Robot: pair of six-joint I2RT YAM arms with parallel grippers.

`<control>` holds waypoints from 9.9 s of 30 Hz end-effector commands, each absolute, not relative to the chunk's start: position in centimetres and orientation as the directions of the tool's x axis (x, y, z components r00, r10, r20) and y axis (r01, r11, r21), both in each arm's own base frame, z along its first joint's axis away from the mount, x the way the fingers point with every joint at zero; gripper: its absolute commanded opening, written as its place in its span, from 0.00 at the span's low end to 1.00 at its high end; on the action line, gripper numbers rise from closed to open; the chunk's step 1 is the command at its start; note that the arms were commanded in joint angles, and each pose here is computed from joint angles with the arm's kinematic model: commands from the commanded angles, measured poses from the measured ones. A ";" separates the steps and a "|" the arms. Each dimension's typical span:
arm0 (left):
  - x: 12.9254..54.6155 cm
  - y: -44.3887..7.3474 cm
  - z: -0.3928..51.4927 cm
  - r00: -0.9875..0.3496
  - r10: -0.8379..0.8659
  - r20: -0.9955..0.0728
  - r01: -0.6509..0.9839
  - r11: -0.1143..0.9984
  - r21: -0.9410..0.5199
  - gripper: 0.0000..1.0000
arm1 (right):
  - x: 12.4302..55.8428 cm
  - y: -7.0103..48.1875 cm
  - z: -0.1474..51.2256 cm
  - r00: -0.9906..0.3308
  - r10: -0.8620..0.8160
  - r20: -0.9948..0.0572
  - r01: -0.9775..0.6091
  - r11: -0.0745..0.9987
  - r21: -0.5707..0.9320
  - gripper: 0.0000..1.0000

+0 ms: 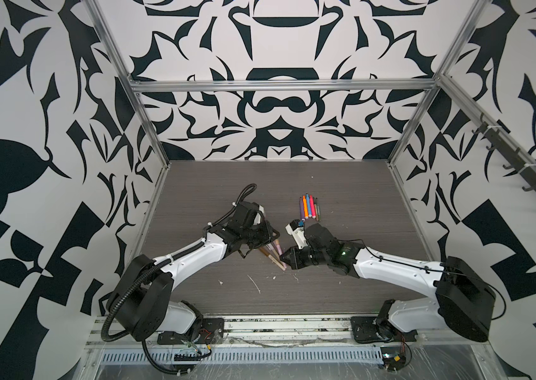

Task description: Open the pen caps

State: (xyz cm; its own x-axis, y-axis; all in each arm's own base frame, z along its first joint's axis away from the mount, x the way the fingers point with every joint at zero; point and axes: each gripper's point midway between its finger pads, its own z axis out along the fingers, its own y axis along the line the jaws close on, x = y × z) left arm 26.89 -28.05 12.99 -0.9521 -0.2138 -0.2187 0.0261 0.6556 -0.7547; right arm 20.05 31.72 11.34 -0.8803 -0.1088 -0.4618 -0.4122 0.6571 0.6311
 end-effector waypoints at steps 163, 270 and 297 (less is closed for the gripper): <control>23.2 -9.6 24.3 -0.696 -0.310 -0.648 0.097 0.853 -0.513 0.43 | 42.7 12.1 6.5 -0.861 0.286 -0.421 -0.042 0.784 0.619 0.00; 34.0 -12.7 7.7 -0.847 -0.479 -0.232 -0.233 0.726 -0.647 0.40 | 24.4 11.7 7.9 -0.843 0.318 -0.434 -0.074 0.730 0.680 0.40; 23.9 -10.0 23.6 -0.754 -0.318 -0.574 0.093 0.815 -0.572 0.49 | 21.5 31.0 4.0 -0.855 -0.279 -0.437 -0.441 0.835 0.330 0.36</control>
State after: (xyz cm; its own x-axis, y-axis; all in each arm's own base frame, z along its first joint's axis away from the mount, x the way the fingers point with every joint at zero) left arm 24.51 -10.07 23.84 -0.7465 -0.3241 -0.5811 0.0912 0.8153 -0.5718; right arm 21.06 31.27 4.15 -0.8726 -0.2427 -0.4238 -0.4233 0.8088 0.4083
